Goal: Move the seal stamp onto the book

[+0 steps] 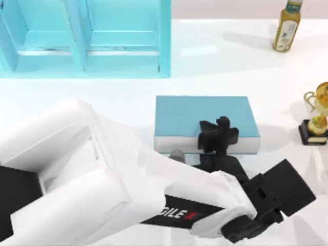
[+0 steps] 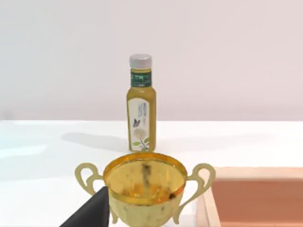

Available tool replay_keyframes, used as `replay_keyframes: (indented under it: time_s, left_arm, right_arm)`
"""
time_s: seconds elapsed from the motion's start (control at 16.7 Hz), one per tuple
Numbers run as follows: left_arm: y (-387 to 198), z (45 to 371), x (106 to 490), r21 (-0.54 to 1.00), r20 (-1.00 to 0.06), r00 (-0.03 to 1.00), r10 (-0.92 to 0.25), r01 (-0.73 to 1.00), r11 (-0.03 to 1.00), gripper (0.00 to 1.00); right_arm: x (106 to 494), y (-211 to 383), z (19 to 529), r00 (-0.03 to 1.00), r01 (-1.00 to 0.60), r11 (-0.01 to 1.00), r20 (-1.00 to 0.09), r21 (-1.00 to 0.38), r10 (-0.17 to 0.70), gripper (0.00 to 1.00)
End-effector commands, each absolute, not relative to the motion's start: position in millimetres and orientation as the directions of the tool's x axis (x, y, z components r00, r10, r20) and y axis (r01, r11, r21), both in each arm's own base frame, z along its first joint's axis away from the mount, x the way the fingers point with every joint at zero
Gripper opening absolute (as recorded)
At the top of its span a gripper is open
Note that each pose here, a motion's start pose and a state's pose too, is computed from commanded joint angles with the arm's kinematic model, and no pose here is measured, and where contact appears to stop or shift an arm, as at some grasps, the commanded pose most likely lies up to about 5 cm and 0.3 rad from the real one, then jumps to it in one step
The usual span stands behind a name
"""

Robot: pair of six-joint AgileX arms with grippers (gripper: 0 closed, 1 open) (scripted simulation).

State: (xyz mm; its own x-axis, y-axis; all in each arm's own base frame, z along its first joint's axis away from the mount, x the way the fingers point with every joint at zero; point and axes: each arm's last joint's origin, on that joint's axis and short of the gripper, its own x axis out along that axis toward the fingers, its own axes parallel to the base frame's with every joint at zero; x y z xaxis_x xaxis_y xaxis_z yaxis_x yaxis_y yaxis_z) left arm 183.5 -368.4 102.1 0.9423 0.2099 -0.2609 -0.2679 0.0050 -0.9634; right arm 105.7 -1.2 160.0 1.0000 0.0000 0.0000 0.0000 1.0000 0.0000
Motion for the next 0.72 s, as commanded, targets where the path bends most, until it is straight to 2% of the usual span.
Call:
replay_keyframes:
  time_s: [0.6, 0.72]
  left_arm:
    - [-368.4, 102.1, 183.5, -0.963, -0.261, 0.942, 0.21, -0.268, 0.005, 0.98]
    - [-368.4, 102.1, 183.5, -0.963, -0.261, 0.942, 0.21, -0.268, 0.005, 1.0]
  right_arm:
    - [105.7, -1.2, 160.0, 1.0, 0.0, 1.0, 0.0, 0.0, 0.0, 1.0]
    - [105.7, -1.2, 160.0, 1.0, 0.0, 1.0, 0.0, 0.0, 0.0, 1.0]
